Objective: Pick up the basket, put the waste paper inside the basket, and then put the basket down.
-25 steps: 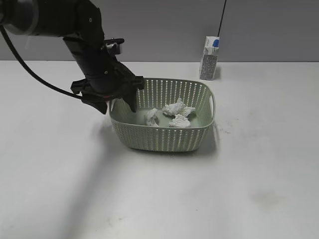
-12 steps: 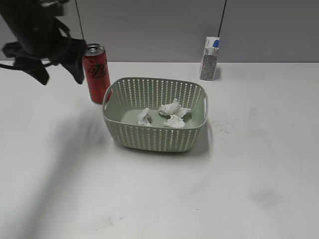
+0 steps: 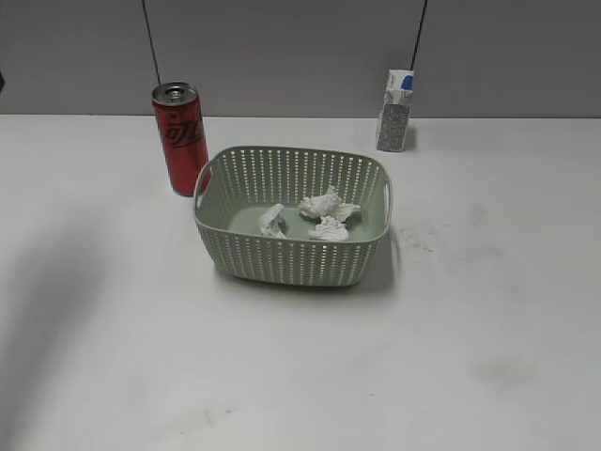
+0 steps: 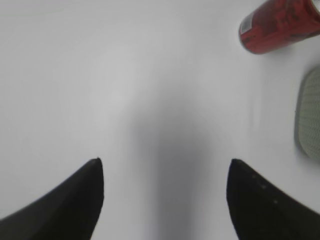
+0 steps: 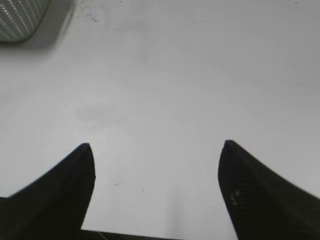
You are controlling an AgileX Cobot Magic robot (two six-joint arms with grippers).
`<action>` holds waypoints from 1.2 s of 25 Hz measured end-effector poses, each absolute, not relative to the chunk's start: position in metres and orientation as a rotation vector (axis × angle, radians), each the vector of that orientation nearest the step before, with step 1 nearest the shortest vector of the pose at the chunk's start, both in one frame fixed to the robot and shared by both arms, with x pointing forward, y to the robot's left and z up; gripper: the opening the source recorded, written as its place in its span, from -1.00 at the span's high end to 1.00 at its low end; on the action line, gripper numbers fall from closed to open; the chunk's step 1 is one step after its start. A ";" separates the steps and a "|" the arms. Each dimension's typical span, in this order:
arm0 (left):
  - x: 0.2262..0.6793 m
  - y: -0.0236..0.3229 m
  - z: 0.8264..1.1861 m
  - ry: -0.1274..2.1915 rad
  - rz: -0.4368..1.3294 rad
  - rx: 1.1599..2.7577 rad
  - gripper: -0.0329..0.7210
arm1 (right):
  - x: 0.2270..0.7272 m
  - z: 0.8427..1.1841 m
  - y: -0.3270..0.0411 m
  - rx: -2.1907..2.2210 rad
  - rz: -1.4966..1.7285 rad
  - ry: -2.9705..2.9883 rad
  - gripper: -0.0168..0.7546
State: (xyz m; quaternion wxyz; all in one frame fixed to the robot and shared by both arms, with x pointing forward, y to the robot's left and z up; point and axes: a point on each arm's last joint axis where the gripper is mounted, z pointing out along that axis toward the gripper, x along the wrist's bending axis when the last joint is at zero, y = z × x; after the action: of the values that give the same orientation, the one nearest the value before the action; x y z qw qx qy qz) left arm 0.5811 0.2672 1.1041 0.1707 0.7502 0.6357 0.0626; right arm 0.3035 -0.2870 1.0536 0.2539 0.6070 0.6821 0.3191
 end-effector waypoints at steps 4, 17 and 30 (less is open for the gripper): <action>0.545 0.283 1.117 1.829 0.248 2.124 -0.62 | 0.289 1.043 -0.287 1.596 0.919 1.795 -0.55; 0.368 0.291 1.115 1.719 0.500 2.022 -0.61 | 0.271 1.036 -0.287 1.612 0.991 1.713 -0.54; 0.245 0.294 1.074 1.474 0.835 1.764 -0.60 | 0.255 1.039 -0.287 1.529 1.060 1.639 -0.53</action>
State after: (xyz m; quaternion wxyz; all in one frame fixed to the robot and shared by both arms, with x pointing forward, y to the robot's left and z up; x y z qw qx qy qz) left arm 0.2450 0.2940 1.0743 0.3409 0.6780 0.5666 0.3210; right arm 0.2549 -0.2869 1.0388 0.3251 0.5831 0.6251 0.4044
